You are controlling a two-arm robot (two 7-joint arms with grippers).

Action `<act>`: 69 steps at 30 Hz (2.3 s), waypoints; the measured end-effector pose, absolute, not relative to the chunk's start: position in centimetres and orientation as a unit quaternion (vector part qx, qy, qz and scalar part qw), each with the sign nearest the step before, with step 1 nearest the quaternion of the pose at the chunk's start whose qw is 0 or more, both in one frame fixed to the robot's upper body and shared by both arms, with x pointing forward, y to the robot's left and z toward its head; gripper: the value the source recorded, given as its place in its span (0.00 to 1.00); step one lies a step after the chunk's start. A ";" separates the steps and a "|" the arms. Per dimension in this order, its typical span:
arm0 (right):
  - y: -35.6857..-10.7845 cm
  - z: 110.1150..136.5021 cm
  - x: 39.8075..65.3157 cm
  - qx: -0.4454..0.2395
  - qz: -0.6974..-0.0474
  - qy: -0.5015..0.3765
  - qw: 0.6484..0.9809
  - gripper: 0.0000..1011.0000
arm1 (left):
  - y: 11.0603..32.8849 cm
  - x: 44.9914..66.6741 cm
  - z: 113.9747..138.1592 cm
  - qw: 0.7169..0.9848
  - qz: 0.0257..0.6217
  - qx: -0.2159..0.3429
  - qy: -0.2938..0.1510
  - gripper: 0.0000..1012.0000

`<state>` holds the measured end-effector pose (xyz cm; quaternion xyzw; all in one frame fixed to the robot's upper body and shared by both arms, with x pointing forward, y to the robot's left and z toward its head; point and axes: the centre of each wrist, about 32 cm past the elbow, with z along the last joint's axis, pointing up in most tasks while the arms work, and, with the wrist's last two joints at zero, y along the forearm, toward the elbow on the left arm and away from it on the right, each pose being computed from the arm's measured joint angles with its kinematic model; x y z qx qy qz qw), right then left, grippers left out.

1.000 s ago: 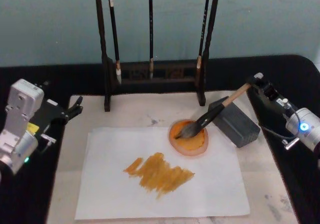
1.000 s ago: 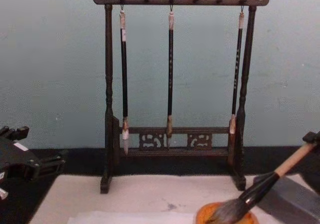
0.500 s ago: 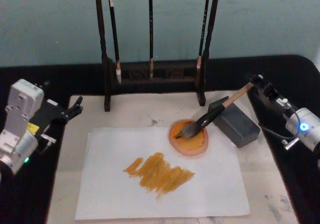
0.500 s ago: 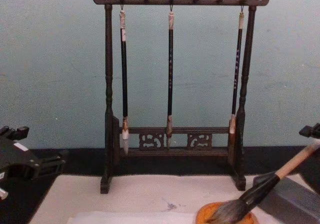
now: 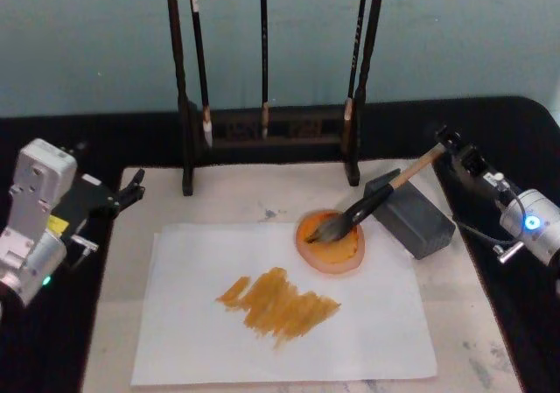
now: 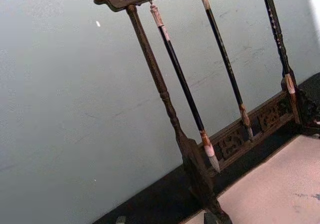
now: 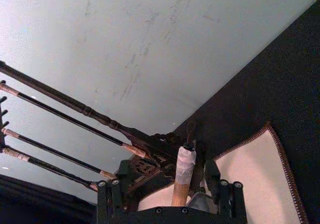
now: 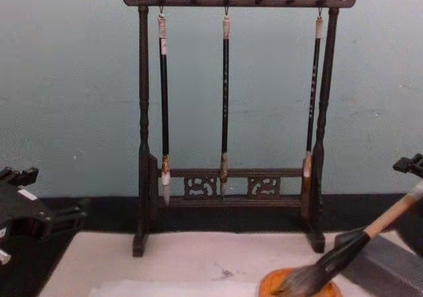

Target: Pick up the brush from the inkstone, write on the paper, then place the brush back to its original position.

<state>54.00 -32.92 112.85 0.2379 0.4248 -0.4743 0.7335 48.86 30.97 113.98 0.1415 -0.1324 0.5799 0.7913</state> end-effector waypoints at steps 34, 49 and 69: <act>-31.9 118.0 46.8 0.155 -0.576 0.188 0.780 0.99 | 31.0 48.9 114.0 0.791 0.580 0.141 -0.132 1.00; -28.7 118.2 46.1 0.039 -0.565 0.005 0.824 0.99 | 31.0 48.9 114.0 0.791 0.580 0.142 -0.132 1.00; -27.6 115.3 44.4 -0.019 -0.546 0.006 0.838 0.99 | 31.0 48.9 114.0 0.791 0.580 0.142 -0.132 1.00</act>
